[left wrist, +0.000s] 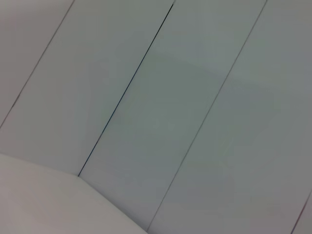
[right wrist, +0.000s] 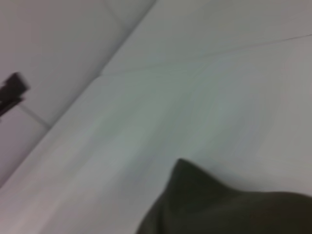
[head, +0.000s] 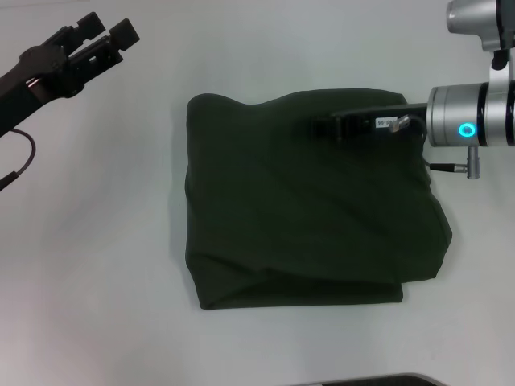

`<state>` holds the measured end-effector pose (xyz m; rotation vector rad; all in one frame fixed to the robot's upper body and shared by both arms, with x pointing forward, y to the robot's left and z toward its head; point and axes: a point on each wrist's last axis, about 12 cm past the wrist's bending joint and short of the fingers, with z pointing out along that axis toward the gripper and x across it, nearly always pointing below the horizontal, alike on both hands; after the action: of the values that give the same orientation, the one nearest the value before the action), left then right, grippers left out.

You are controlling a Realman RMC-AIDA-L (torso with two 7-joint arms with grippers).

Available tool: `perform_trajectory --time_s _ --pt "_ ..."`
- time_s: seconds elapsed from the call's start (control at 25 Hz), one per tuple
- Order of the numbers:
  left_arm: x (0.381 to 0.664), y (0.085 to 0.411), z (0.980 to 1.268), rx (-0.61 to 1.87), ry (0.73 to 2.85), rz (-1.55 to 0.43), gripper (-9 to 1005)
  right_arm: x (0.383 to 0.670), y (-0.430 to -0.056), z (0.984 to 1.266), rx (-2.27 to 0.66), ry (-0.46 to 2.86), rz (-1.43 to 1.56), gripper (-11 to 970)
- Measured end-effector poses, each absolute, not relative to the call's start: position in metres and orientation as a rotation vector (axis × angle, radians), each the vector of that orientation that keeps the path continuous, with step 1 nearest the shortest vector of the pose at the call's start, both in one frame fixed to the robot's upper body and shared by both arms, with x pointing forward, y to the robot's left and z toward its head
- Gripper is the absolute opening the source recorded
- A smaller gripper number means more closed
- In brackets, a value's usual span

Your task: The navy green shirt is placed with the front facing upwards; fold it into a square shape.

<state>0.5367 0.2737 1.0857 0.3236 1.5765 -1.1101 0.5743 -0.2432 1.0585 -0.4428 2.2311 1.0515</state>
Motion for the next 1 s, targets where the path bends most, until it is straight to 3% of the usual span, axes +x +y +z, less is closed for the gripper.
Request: perform_trajectory --time_s 0.56,1.0 --pt "0.533 0.275 1.085 0.325 1.573 -1.122 919 0.565 -0.216 1.061 -0.739 2.211 1.112 135" --pt "0.522 0.286 1.081 0.341 1.673 -1.201 919 0.564 -0.245 1.079 -0.66 2.033 1.137 142"
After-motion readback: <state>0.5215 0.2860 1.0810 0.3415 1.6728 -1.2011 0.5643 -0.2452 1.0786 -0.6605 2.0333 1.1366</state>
